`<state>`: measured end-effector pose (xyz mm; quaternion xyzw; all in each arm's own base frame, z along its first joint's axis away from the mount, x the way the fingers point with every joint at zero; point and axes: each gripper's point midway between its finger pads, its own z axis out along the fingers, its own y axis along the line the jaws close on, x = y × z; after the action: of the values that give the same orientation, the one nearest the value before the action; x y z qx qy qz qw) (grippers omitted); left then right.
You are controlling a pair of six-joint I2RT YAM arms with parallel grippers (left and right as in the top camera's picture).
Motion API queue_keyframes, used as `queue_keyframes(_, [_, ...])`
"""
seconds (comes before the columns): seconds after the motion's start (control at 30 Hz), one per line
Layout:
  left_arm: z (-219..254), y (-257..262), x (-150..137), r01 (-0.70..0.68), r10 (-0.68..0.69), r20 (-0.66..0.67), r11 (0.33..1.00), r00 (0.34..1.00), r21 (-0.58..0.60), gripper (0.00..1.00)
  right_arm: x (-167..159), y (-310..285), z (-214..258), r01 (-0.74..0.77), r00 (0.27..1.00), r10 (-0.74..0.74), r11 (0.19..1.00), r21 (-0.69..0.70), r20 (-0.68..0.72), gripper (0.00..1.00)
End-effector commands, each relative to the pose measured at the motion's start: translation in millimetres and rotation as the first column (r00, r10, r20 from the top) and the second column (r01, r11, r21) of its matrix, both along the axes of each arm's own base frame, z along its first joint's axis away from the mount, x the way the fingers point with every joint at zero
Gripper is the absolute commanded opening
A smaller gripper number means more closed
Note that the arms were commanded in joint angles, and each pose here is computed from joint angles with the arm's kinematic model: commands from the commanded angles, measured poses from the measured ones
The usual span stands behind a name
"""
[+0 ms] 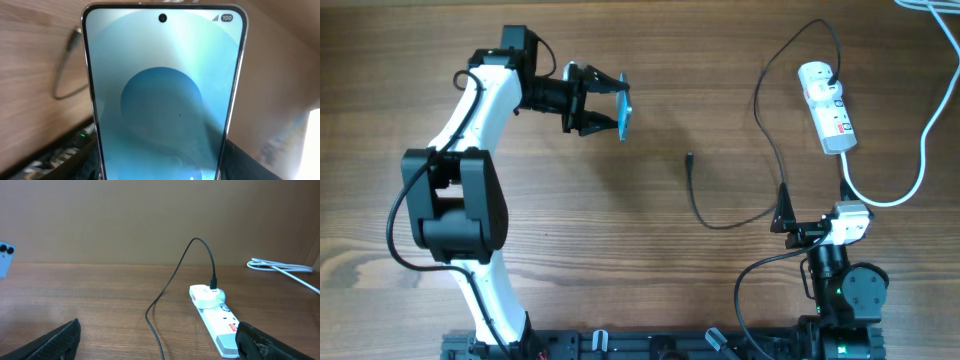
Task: Plug charger to phone and switch on socket
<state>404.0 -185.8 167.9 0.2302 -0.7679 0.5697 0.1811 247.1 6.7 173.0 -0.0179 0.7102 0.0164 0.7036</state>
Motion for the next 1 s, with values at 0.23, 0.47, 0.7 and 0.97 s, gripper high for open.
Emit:
queue_keyframes(0.23, [47.9, -12.2, -10.8, 0.042, -0.039, 0.017, 0.978, 0.999, -0.203, 0.61, -11.1, 52.3, 8.3, -0.293, 0.952, 0.305, 0.896, 0.335, 0.018, 1.0])
queue_keyframes(0.47, [48.1, -18.8, -12.8, 0.061, -0.055, 0.031, 0.977, 0.998, -0.203, 0.61, -20.6, 74.5, 9.1, -0.01, 0.883, 0.469, 0.062, 0.998, -0.02, 1.0])
queue_keyframes(0.7, [48.0, -18.8, -12.7, 0.061, -0.055, 0.032, 0.977, 0.998, -0.203, 0.61, -70.1, 102.3, 114.1, -0.467, 0.689, 0.633, 0.014, 0.884, 0.354, 1.0])
queue_keyframes(0.97, [48.0, -18.8, -12.8, 0.061, -0.055, 0.031, 0.977, 0.998, -0.203, 0.61, -100.1, 120.7, 205.2, -0.659, 0.62, 0.728, 0.28, 0.698, 0.294, 0.99])
